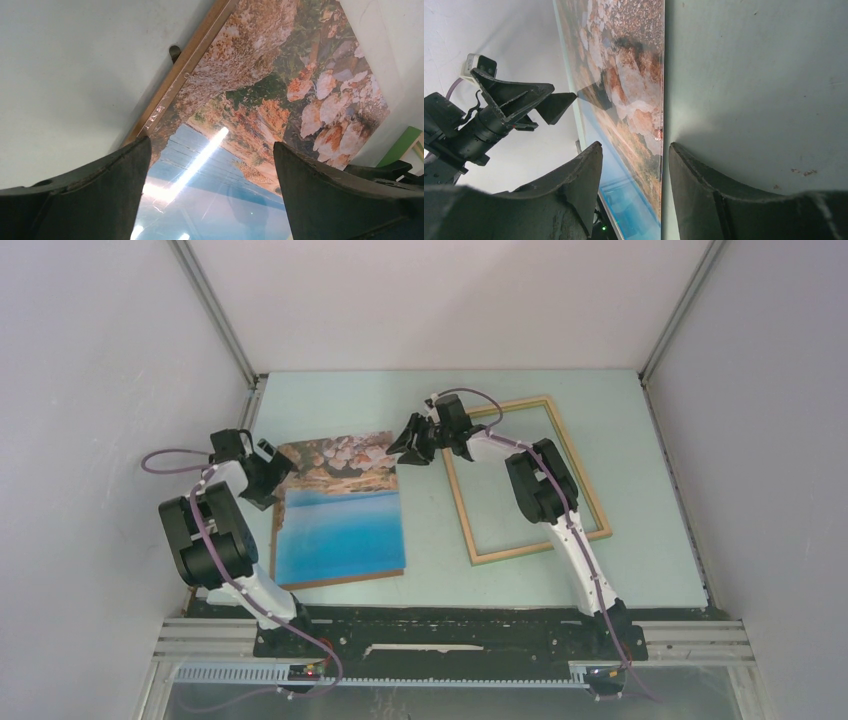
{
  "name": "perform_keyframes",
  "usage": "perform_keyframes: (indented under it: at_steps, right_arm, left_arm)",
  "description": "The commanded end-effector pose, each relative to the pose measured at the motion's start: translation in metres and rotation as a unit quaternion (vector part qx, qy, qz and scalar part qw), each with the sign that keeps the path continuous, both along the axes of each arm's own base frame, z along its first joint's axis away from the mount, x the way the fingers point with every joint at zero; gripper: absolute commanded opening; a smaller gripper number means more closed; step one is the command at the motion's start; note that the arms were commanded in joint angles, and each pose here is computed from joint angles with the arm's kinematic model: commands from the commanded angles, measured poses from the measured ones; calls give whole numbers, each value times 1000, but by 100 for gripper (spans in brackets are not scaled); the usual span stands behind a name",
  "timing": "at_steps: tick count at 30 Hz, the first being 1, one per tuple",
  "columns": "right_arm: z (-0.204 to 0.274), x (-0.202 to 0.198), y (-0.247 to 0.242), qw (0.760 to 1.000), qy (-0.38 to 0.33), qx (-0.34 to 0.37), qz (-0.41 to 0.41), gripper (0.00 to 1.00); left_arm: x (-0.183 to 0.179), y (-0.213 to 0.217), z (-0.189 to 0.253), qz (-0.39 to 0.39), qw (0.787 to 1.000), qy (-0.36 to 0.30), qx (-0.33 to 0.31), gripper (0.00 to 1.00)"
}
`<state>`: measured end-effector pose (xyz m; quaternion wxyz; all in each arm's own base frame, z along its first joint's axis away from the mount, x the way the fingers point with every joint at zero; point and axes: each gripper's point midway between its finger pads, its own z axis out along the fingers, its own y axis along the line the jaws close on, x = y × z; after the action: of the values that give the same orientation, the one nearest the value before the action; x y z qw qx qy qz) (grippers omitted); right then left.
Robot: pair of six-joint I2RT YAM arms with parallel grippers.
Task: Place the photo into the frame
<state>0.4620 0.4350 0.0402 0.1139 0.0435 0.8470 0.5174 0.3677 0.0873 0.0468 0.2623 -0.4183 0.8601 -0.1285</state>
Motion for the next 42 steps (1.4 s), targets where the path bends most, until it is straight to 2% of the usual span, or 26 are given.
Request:
perform_keyframes:
  at_steps: [1, 14, 27, 33, 39, 42]
  right_arm:
    - [17, -1, 0, 1000, -17, 7, 2, 60]
    - [9, 49, 5, 999, -9, 3, -47, 60]
    - [1, 91, 1, 993, -16, -4, -118, 59]
    - [-9, 95, 12, 992, 5, 32, -125, 59]
    - [-3, 114, 11, 987, -20, 44, -156, 62]
    - [7, 123, 11, 983, -33, 74, -165, 62]
  left_arm:
    - [0, -9, -9, -8, 1000, 1, -21, 100]
    - [3, -17, -18, -15, 999, 4, -48, 100]
    - [7, -13, -13, -20, 999, -1, -34, 100]
    - [11, -17, -14, -25, 999, -2, -46, 100]
    - [13, -22, -13, -31, 998, -5, -47, 100]
    - [13, -24, -14, -34, 998, -4, -49, 100]
